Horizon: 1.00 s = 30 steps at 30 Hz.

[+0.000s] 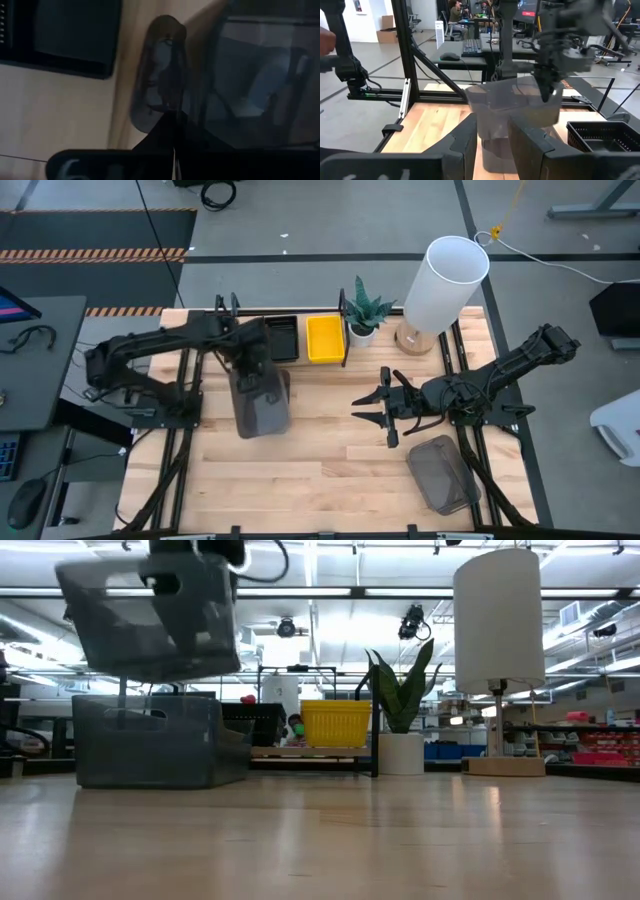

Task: Stack baskets on shelf by color
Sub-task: Stack the bottom left black bin on top of the top black bin

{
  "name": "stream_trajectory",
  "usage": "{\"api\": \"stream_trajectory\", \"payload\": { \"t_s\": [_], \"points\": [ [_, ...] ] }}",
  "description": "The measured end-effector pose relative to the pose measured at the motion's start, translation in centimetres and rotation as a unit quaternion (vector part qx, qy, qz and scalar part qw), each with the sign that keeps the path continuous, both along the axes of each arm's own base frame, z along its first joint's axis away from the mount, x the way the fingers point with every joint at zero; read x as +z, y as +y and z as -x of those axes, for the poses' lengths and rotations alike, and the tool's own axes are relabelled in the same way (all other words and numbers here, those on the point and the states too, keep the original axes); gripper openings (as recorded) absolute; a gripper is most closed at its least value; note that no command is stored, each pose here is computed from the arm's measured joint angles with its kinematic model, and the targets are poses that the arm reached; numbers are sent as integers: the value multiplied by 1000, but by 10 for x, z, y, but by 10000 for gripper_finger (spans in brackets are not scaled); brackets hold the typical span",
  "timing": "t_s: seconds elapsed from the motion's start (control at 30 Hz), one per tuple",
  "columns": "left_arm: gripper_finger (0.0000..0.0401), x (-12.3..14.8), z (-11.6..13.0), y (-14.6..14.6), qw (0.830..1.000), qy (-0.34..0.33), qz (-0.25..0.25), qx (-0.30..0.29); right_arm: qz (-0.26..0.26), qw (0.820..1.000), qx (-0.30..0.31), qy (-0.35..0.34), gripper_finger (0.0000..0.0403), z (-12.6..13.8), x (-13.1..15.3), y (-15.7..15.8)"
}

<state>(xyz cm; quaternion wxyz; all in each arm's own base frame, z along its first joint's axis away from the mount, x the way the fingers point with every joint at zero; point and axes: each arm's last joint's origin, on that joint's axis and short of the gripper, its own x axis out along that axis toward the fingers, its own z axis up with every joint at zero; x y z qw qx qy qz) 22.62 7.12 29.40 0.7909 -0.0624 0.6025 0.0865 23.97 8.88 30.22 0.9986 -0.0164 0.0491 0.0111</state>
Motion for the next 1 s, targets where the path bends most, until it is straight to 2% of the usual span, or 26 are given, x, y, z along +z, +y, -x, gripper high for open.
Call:
{"api": "stream_trajectory", "payload": {
  "t_s": [0.23,0.43,0.7,1.0],
  "points": [
    [4,-11,-16,27,997,47,-18,-51,1,1000,0,2,114,0,0,0],
    [6,-20,-21,36,992,64,-30,-101,-10,1000,2,8,113,1,-2,1],
    [9,-30,-33,30,990,58,-5,-126,-20,1000,1,14,114,2,-8,1],
    [16,-52,-52,10,981,96,23,-169,-18,1000,15,12,113,3,-7,6]
  ]
}}
